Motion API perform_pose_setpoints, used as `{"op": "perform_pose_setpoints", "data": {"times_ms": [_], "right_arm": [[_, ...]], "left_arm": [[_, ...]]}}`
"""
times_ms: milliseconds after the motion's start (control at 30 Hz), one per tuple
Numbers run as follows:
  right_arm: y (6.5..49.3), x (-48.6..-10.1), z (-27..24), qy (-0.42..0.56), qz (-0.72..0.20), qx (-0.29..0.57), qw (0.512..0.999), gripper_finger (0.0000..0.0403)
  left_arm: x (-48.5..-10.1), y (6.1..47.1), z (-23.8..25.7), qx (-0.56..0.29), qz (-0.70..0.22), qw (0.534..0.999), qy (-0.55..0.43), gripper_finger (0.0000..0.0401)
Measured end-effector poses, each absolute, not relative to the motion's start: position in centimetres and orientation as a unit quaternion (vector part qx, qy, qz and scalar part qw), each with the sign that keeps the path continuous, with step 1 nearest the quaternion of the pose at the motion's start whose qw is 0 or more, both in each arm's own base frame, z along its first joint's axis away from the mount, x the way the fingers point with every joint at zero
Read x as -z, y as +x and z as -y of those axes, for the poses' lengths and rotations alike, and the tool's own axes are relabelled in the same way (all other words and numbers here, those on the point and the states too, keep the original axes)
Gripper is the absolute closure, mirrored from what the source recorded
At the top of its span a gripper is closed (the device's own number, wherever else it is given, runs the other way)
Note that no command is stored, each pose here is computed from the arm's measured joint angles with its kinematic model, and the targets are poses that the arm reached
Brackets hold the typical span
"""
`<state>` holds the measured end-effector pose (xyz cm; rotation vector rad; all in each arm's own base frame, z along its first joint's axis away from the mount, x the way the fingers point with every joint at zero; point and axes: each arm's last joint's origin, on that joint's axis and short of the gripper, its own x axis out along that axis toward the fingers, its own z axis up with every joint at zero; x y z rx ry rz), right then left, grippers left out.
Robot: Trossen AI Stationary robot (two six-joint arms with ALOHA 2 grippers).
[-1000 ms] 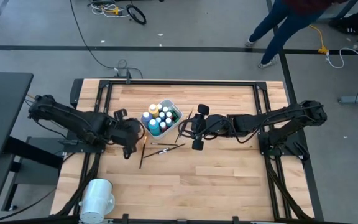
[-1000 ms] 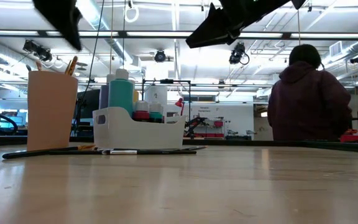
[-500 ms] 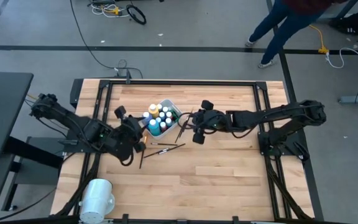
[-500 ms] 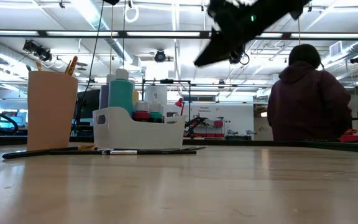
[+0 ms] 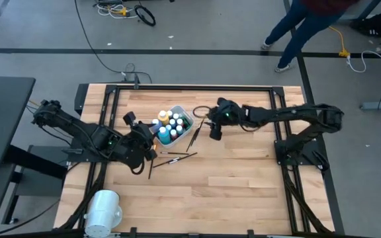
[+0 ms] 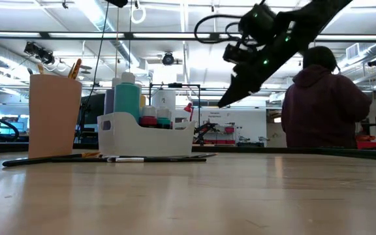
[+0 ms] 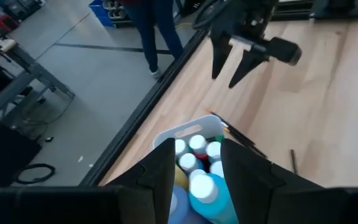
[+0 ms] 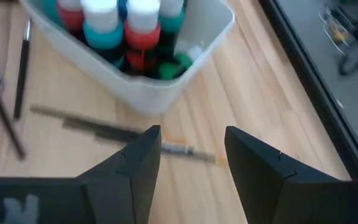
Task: Pick & Place Paint Supplies
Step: Put the top right black gold paintbrush into the orange cup
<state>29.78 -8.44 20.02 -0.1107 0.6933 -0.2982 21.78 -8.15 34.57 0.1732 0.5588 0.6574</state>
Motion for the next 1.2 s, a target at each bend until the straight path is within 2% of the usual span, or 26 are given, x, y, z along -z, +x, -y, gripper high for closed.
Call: {"op": "perform_pose_setpoints", "data": {"times_ms": [200,367,700,867,1200], "right_arm": [[30.5,-16.8,10.7,-0.114,-0.398,0.055,0.909,0.0219],[32.0,-15.7,12.9,-0.081,-0.411,0.030,0.908,0.0219],[33.6,-14.1,15.7,-0.044,-0.446,0.013,0.894,0.0219],[33.8,-12.4,15.8,-0.026,-0.468,-0.005,0.883,0.0221],[33.8,-11.5,15.5,-0.007,-0.492,-0.004,0.870,0.0236]], "left_arm": [[-34.6,22.0,7.9,-0.312,-0.280,0.902,0.104,0.0264],[-34.6,22.0,7.9,-0.313,-0.278,0.902,0.103,0.0264],[-34.6,21.9,7.9,-0.307,-0.286,0.901,0.114,0.0264],[-34.6,21.9,7.9,-0.307,-0.287,0.900,0.116,0.0264],[-34.5,21.9,7.9,-0.306,-0.288,0.900,0.115,0.0264]]}}
